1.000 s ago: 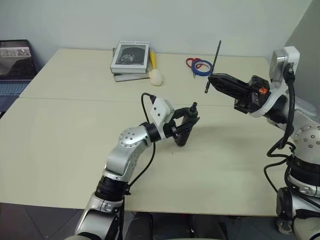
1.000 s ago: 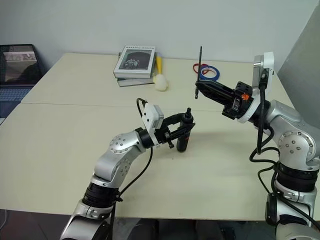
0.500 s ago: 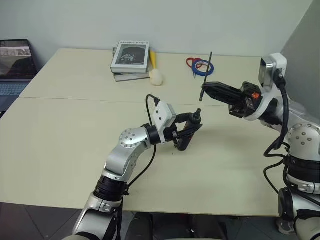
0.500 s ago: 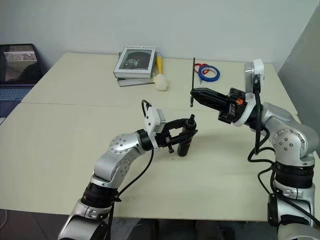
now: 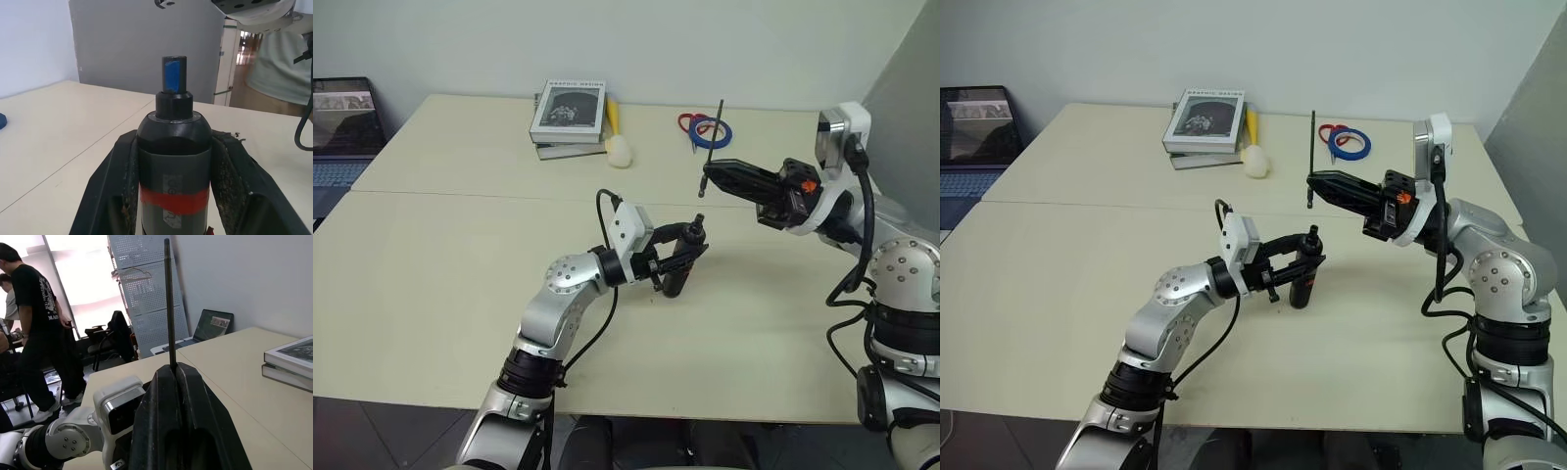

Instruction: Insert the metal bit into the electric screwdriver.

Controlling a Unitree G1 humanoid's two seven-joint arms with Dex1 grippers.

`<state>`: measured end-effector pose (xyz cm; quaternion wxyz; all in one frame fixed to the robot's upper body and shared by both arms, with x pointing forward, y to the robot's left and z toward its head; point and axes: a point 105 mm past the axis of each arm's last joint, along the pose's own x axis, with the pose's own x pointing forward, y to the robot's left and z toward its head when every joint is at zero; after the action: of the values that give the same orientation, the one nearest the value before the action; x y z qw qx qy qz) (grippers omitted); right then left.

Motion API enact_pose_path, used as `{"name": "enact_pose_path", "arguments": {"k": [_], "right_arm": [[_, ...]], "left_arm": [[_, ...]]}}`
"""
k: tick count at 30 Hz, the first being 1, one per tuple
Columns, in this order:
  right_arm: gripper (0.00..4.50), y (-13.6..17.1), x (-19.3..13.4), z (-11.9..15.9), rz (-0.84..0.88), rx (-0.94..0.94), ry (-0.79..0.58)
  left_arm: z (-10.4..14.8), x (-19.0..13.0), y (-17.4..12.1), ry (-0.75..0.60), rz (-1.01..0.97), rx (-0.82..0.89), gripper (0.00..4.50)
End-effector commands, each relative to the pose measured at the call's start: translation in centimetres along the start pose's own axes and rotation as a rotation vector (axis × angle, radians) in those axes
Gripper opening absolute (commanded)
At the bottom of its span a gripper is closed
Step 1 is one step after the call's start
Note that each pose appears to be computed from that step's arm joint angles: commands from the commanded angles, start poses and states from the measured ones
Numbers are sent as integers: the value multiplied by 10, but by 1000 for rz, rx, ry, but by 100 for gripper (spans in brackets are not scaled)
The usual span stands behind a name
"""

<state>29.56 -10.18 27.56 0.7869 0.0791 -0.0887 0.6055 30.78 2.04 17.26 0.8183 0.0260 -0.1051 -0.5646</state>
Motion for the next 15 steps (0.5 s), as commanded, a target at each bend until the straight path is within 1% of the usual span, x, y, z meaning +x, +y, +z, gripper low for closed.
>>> {"name": "enact_pose_path", "arguments": {"k": [1,7,15], "right_arm": [[0,1,-4,4,4,-25,-24],[0,0,-8,-5,11,-12,-10],[0,0,-4,-8,31,-36,-2]], "left_arm": [[4,-2,-3,-16,-8,28,164],[1,-6,-1,0,4,29,164],[1,-9,0,16,-19,34,164]]}}
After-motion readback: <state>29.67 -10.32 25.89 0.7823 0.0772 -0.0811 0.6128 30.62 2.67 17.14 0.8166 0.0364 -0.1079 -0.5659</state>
